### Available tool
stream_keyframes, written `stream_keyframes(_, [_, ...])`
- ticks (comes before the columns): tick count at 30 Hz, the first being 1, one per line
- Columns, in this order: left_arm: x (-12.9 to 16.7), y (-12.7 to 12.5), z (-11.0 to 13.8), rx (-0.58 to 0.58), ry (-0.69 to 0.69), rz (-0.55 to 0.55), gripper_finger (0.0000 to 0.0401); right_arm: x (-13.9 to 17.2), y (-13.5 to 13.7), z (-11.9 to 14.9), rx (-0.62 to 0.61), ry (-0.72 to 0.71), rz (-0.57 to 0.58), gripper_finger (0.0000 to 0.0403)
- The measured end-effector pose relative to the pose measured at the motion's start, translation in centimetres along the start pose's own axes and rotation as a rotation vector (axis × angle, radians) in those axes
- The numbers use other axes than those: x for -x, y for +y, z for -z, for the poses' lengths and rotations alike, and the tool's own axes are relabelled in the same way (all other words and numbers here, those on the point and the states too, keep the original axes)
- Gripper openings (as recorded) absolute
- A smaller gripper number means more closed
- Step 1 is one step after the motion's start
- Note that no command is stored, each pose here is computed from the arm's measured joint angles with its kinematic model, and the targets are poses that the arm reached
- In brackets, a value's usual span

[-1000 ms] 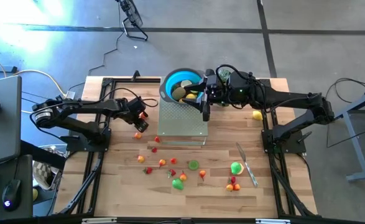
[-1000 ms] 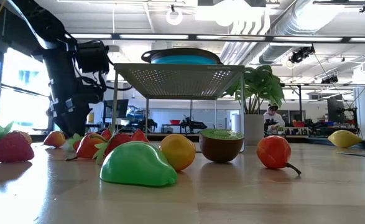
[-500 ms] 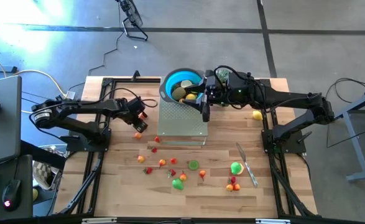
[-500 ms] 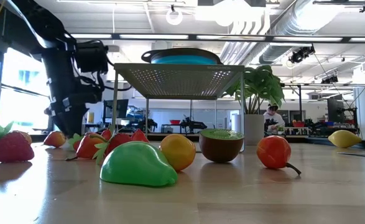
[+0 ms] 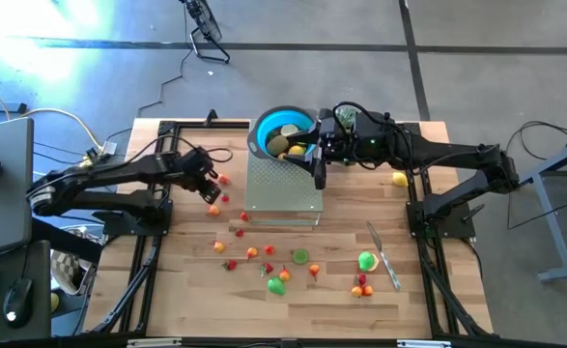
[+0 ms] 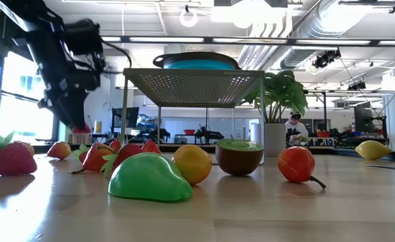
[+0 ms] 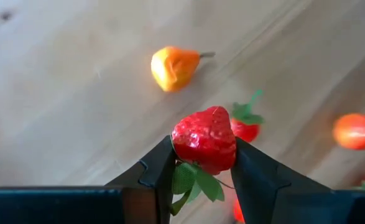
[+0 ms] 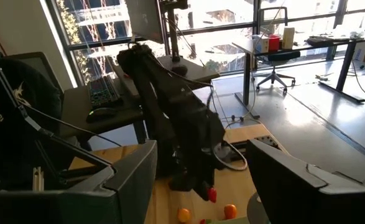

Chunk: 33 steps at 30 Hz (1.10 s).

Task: Pick & Place Fruit
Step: Put the red strawberry in the blue bowl on the shelf

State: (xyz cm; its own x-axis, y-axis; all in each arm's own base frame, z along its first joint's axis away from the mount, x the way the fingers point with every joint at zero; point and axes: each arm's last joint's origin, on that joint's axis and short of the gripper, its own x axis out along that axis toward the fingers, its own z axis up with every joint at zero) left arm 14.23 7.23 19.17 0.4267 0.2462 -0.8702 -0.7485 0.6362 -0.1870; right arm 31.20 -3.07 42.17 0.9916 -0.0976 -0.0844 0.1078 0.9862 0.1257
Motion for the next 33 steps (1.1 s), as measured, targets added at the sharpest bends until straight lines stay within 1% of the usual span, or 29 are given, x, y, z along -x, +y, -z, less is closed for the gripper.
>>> stream_keyframes(2, [1.2, 0.1, 0.1, 0.014, -0.044, 0.027, 0.0124, 0.0, 0.0, 0.0, 0.0, -0.001, 0.0, 0.0239])
stream_keyframes(6, [4.5, 0.0, -0.3, 0.033, -0.167, 0.104, 0.0124, 0.0, 0.0, 0.0, 0.0, -0.004, 0.0, 0.0239])
stream_keyframes(12, [10.3, -0.2, -1.0, 0.07, -0.425, 0.238, 0.0123, 0.0, 0.0, -0.2, 0.014, -0.02, -0.001, 0.0239])
stream_keyframes(17, [14.8, -0.4, -1.8, 0.076, -0.624, 0.34, 0.0123, 0.0, -0.1, -0.4, 0.026, -0.043, 0.044, 0.0239])
stream_keyframes(20, [16.6, -0.6, -2.3, 0.076, -0.714, 0.385, 0.0123, 0.0, -0.2, -0.5, 0.031, -0.056, 0.071, 0.0239])
stream_keyframes(22, [17.4, -0.7, -2.6, 0.076, -0.756, 0.406, 0.0123, 0.0, -0.2, -0.5, 0.049, -0.058, 0.089, 0.0239])
stream_keyframes(25, [17.9, -0.8, -2.9, 0.075, -0.792, 0.424, 0.0123, 0.0, -0.3, -0.6, 0.05, -0.07, 0.107, 0.0239])
stream_keyframes(29, [17.9, -0.9, -3.0, 0.075, -0.798, 0.427, 0.0123, 0.0, -0.4, -0.7, 0.048, -0.082, 0.125, 0.0239])
stream_keyframes(33, [17.6, -1.3, -3.7, 0.072, -0.807, 0.44, 0.0123, 0.0, -0.4, -0.7, 0.048, -0.082, 0.128, 0.0239])
